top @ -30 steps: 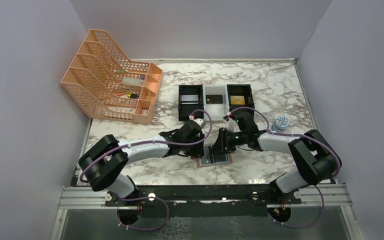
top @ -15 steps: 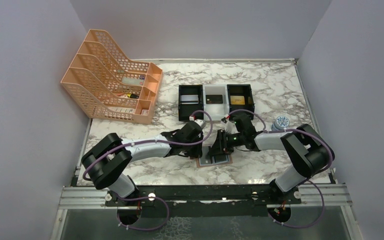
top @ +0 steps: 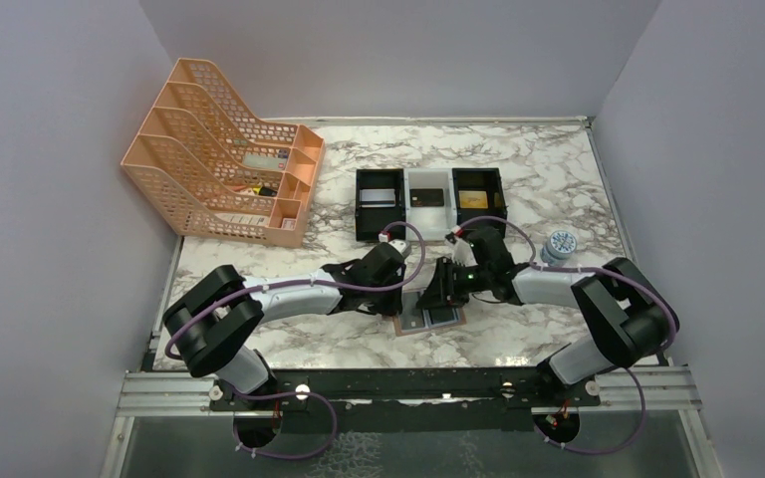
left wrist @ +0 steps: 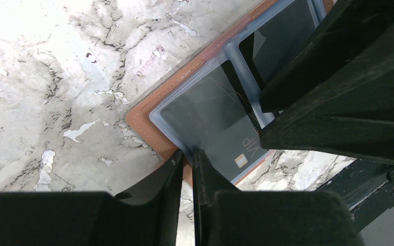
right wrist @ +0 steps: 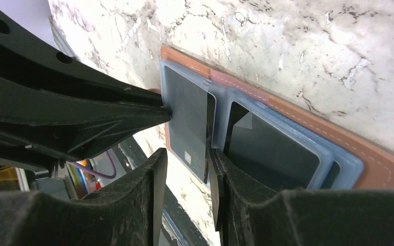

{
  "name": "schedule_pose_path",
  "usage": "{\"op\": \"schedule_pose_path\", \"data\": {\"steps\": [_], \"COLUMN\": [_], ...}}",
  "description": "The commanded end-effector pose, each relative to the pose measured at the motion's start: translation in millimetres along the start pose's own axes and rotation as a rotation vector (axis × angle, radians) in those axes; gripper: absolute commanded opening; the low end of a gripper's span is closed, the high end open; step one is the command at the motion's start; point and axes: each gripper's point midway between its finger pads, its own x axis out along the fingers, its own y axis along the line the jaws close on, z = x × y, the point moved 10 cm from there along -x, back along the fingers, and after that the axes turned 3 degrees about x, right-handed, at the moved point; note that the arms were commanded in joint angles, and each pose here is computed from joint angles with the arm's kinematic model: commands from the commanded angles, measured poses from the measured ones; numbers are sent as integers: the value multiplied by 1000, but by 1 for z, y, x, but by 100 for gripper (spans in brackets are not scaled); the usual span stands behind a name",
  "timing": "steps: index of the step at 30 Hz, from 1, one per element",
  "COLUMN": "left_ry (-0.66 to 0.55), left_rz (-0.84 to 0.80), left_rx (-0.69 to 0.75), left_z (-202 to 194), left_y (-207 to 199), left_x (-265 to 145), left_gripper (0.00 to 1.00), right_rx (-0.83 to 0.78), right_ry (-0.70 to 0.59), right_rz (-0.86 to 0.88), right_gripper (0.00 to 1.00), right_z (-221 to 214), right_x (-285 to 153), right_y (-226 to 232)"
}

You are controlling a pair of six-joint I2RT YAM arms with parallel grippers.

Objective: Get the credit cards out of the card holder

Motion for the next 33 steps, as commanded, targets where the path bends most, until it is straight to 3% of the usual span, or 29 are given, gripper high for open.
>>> {"op": "schedule_pose_path", "data": {"steps": [1,11,25,33], "left_ry": [-2,13,40,41], "left_rz": [25,49,86,83], "left_rx": [11,10,27,39], "left_z": [-1,-5,-10,-8], "left_y": [0,2,7,5], "left_x": [2,4,8,9], "left_gripper": [14,7,4,4], "right_rx": [-64,-56,-41,-48], "right_ry": [-67,-50,-45,-57], "right_rz": [-77,-96,-85,-149], "right_gripper": [36,28,19,20], "right_z": [7,3,4,4], "right_x": [-8,-2,5,5], "right_y": [7,-1,-6,-12]}}
